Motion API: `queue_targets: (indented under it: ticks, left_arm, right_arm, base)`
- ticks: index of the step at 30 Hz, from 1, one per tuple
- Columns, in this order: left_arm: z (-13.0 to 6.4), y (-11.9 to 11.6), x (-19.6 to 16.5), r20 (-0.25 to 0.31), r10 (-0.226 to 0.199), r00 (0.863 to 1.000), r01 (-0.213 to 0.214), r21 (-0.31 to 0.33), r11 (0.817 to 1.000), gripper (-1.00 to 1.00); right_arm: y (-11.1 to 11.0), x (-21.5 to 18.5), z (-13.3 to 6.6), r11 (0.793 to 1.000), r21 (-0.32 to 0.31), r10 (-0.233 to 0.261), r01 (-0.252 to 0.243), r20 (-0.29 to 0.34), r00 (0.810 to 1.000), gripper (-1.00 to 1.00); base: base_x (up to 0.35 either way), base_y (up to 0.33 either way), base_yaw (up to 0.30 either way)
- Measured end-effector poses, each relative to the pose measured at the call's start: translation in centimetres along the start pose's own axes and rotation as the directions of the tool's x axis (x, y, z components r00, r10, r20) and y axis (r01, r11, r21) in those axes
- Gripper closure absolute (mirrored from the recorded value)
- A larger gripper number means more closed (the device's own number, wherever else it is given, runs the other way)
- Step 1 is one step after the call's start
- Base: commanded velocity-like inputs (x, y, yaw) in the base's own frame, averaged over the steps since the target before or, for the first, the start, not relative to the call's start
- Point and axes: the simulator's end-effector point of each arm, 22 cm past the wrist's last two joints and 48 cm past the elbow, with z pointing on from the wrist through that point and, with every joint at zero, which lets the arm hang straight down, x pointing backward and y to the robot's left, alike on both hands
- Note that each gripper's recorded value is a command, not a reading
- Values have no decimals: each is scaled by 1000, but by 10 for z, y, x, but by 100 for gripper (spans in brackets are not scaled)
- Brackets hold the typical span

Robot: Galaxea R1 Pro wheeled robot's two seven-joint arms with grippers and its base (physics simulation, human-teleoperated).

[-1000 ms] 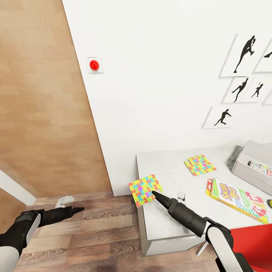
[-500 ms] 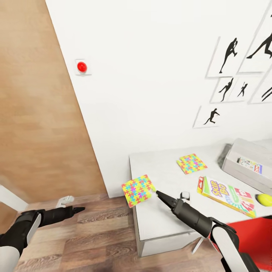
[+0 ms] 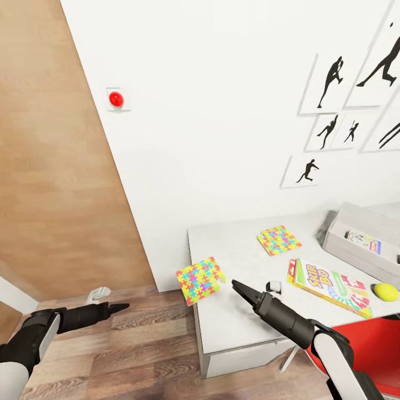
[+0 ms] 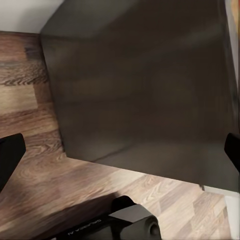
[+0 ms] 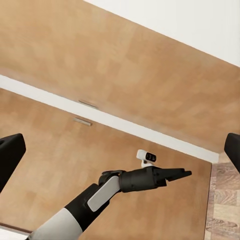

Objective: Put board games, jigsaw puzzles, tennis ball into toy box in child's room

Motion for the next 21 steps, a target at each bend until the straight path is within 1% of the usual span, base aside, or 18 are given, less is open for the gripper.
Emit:
queue_targets:
  ticks: [8, 13, 21]
  left_arm:
    - [0, -1, 0, 2, 0, 1000, 0, 6, 1000, -100]
    - [-3, 1, -3, 15, -10, 1000, 9, 6, 1000, -100]
    - [-4, 2, -5, 25, -17, 1000, 17, 5, 1000, -100]
  right_arm:
    - [0, 0, 0, 1000, 0, 0, 0, 1, 1000, -100]
    - [0, 0, 0, 1000, 0, 0, 0, 0, 1000, -100]
    - [0, 0, 0, 1000, 0, 0, 0, 0, 1000, -100]
  base:
    - [0, 0, 0]
    - [35, -12, 0]
    - [150, -137, 0]
